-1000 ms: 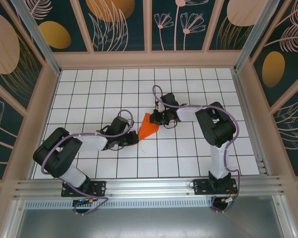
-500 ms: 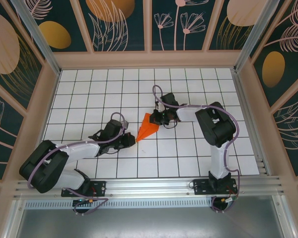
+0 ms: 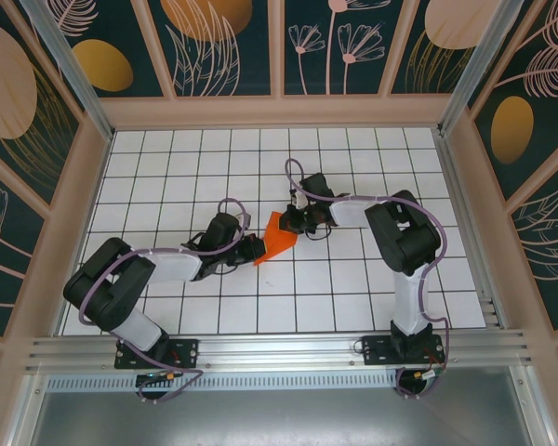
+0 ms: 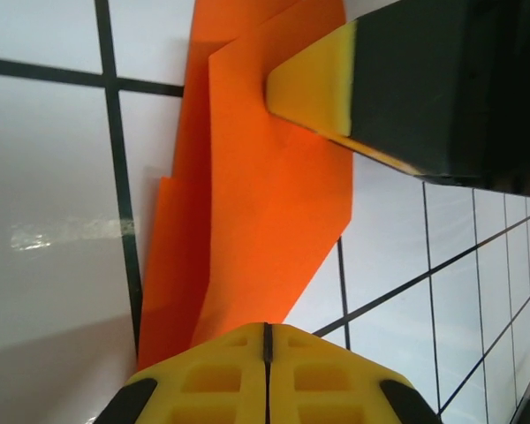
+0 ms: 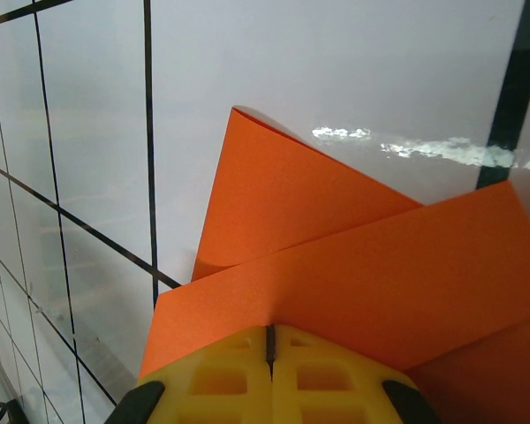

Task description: Fold a paper plane with a square sheet of paper (pick it up from the middle)

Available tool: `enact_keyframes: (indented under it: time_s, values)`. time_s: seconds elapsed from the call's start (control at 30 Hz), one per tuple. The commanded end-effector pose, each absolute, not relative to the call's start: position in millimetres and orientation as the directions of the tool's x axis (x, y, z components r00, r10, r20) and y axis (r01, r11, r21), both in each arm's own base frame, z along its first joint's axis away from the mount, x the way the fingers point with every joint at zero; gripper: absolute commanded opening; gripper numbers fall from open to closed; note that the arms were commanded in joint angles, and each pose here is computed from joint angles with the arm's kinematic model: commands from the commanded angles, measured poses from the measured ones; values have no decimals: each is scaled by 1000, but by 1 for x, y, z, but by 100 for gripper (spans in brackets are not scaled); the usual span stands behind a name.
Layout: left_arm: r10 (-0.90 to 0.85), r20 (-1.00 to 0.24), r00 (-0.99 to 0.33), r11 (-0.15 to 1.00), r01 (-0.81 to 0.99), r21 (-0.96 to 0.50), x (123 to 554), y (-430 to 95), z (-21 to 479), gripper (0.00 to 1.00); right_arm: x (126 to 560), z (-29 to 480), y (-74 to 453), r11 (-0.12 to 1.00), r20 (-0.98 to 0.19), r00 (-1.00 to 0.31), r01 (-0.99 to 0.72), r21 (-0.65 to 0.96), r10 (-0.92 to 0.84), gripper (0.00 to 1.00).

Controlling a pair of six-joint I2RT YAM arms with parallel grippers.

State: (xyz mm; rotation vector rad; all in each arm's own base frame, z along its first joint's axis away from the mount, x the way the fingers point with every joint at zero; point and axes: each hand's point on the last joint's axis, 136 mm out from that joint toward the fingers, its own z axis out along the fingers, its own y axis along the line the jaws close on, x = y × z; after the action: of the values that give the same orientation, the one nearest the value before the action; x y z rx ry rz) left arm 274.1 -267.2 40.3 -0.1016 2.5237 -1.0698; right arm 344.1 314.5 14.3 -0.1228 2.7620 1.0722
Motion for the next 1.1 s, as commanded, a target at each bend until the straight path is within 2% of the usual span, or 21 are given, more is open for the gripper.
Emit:
enact_keyframes:
  time_s: [0.0,0.53,0.8,0.9,1.07]
  values:
    - [-217,-322,-922,710,77,-699,275,-268,36,5,319,-62,272,883,-68,-998,-36,468,-4,6]
    - [-206,-242,-948,805,-24,-593,251,-238,-12,0,330,-42,280,868,-102,-995,-58,493,-9,6]
    - [-203,-221,-954,821,-43,-569,243,-231,-24,0,354,42,309,777,-252,-967,-183,602,-32,8]
    - [-201,-219,-955,822,-43,-568,242,-231,-25,0,346,65,320,740,-297,-953,-240,629,-57,11]
    - [-199,-218,-956,821,-41,-569,242,-232,-26,0,319,66,334,709,-299,-949,-280,647,-102,12]
